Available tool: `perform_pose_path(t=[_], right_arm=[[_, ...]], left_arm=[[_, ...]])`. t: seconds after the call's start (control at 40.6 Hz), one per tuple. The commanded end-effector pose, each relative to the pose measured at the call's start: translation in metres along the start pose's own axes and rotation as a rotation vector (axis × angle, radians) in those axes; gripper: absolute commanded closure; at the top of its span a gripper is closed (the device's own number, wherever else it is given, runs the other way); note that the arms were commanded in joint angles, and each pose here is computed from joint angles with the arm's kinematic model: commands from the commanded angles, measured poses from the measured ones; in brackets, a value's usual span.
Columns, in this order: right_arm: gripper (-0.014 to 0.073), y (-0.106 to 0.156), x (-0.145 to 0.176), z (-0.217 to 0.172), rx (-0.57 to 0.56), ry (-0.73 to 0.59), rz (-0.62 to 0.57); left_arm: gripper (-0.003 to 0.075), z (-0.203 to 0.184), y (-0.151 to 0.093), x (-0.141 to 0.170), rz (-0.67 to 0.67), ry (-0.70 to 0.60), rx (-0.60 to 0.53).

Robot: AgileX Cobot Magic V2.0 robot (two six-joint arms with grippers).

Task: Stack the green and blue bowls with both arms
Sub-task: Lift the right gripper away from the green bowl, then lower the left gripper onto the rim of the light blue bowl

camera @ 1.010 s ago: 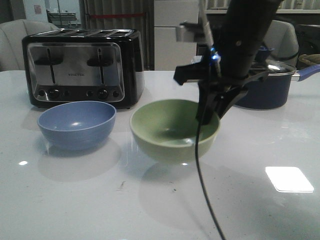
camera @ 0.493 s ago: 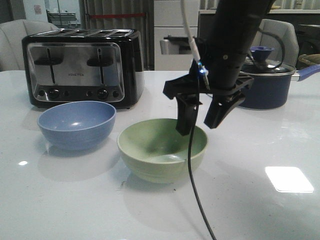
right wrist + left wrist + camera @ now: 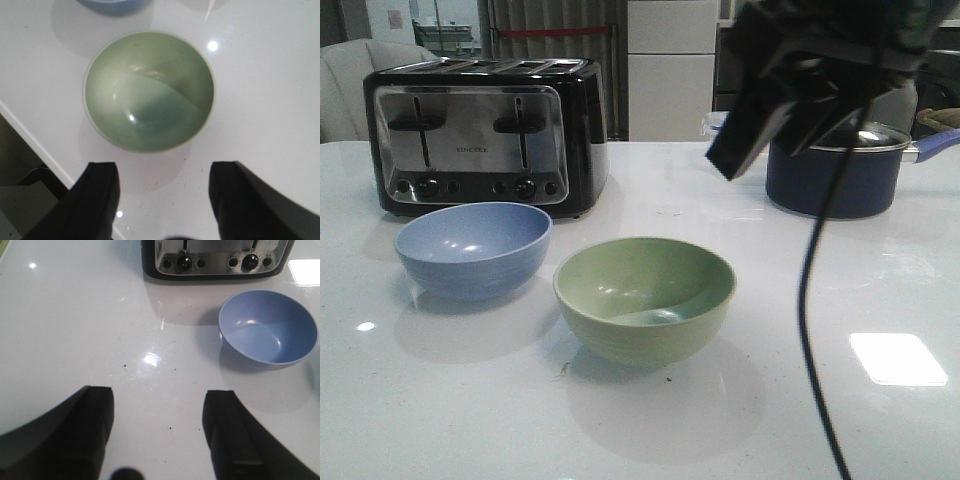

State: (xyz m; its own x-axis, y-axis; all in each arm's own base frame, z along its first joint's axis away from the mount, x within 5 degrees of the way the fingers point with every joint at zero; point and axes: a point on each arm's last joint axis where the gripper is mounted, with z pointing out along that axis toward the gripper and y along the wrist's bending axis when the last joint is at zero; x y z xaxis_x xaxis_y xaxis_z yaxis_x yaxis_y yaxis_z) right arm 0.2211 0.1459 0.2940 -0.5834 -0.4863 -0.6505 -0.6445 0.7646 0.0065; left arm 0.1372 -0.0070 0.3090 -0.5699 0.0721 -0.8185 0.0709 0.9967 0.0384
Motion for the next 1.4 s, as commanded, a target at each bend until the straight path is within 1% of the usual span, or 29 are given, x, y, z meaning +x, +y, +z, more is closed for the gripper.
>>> perform_pose_path(t=[0.0, 0.074, 0.099, 0.197, 0.246, 0.468, 0.739, 0.813, 0.911, 1.084, 1.281, 1.379], right_arm=[[0.0098, 0.004, 0.009, -0.031, 0.026, -0.148, -0.018], [0.0098, 0.007, 0.028, -0.040, 0.028, -0.157, -0.018], [0.0098, 0.007, 0.033, -0.042, 0.029, -0.162, -0.018], [0.0098, 0.011, 0.055, -0.054, 0.037, -0.214, -0.015], [0.0098, 0.011, 0.059, -0.057, 0.042, -0.239, -0.014], [0.0098, 0.012, 0.061, -0.059, 0.042, -0.243, -0.015], [0.0098, 0.012, 0.061, -0.059, 0.042, -0.243, -0.015], [0.0098, 0.012, 0.061, -0.059, 0.042, -0.243, -0.015], [0.0098, 0.012, 0.061, -0.059, 0.042, -0.243, -0.015], [0.0098, 0.012, 0.061, -0.059, 0.042, -0.242, -0.015], [0.0098, 0.012, 0.061, -0.059, 0.041, -0.241, -0.015], [0.0098, 0.012, 0.061, -0.059, 0.041, -0.240, -0.015]], left_arm=[[0.0277, -0.001, -0.002, -0.016, -0.009, -0.089, 0.014], [0.0260, 0.003, -0.003, -0.016, -0.004, -0.078, 0.032], [0.0241, 0.006, -0.005, -0.016, 0.004, -0.069, 0.041], [0.0106, 0.018, -0.014, -0.022, 0.003, -0.046, 0.107], [0.0077, 0.027, -0.019, -0.026, 0.018, -0.023, 0.132], [0.0078, 0.082, -0.046, -0.056, 0.073, 0.107, 0.204], [0.0080, 0.159, -0.060, -0.079, 0.080, 0.223, 0.202], [0.0094, 0.184, -0.064, -0.080, 0.082, 0.260, 0.201], [0.0126, 0.205, -0.067, -0.082, 0.083, 0.277, 0.200], [0.0219, 0.242, -0.072, -0.078, 0.084, 0.318, 0.197], [0.0334, 0.267, -0.076, -0.071, 0.085, 0.349, 0.195], [0.0416, 0.269, -0.076, -0.070, 0.086, 0.354, 0.195]])
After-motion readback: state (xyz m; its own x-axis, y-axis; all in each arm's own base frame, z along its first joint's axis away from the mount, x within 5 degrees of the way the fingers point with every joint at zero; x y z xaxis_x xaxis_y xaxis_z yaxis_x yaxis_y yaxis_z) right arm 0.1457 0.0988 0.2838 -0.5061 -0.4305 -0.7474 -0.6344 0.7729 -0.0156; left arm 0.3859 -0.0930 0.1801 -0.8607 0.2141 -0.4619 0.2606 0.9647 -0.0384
